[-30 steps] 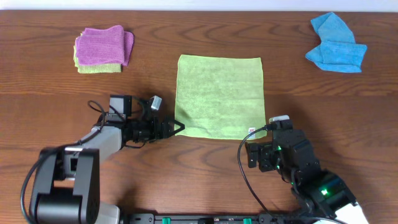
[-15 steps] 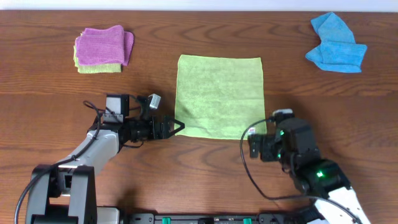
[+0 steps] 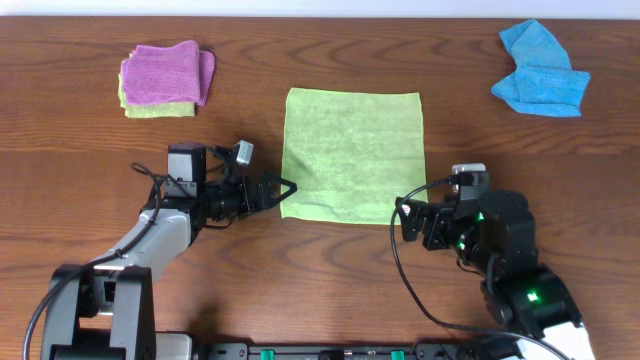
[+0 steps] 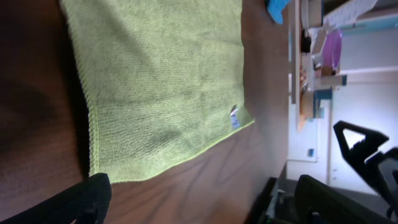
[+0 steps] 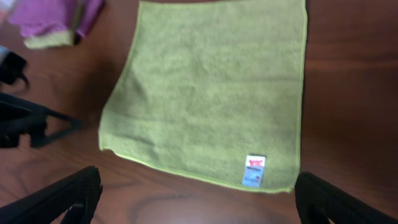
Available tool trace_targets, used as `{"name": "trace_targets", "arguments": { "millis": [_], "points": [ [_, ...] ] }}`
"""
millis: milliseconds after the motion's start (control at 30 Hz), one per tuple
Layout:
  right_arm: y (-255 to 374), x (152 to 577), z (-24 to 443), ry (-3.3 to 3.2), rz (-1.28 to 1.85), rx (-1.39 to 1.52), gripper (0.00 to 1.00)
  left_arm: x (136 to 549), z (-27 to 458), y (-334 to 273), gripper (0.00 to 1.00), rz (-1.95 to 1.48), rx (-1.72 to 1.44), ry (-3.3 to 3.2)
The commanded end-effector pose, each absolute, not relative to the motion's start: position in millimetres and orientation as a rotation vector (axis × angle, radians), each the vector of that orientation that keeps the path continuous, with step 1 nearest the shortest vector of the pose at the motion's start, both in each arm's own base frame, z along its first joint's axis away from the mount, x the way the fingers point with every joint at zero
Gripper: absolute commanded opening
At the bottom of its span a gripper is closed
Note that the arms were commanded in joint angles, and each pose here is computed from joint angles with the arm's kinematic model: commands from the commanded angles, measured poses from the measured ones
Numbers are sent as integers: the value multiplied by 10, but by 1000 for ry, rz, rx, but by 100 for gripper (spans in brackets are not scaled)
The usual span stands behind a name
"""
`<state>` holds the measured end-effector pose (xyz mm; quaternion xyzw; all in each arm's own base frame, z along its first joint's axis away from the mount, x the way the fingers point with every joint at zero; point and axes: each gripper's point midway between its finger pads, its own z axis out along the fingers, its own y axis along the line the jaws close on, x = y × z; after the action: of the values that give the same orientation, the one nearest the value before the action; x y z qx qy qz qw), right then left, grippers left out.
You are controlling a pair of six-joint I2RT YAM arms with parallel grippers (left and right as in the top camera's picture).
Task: Fold the cloth
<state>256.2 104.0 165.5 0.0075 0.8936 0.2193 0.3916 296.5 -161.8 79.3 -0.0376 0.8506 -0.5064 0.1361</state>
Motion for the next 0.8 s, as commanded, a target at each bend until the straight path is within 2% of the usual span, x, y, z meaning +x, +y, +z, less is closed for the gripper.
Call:
{"name": "trace_targets", "arguments": {
  "millis": [0,767],
  "points": [
    [1044,2592,1870,2208,605,62,99,2971,827,-1616,95,-1530,-271,2480],
    [1067,2542,1980,2177,679,131,99,2971,860,-1633,95,-1588,-380,2488]
  ]
}}
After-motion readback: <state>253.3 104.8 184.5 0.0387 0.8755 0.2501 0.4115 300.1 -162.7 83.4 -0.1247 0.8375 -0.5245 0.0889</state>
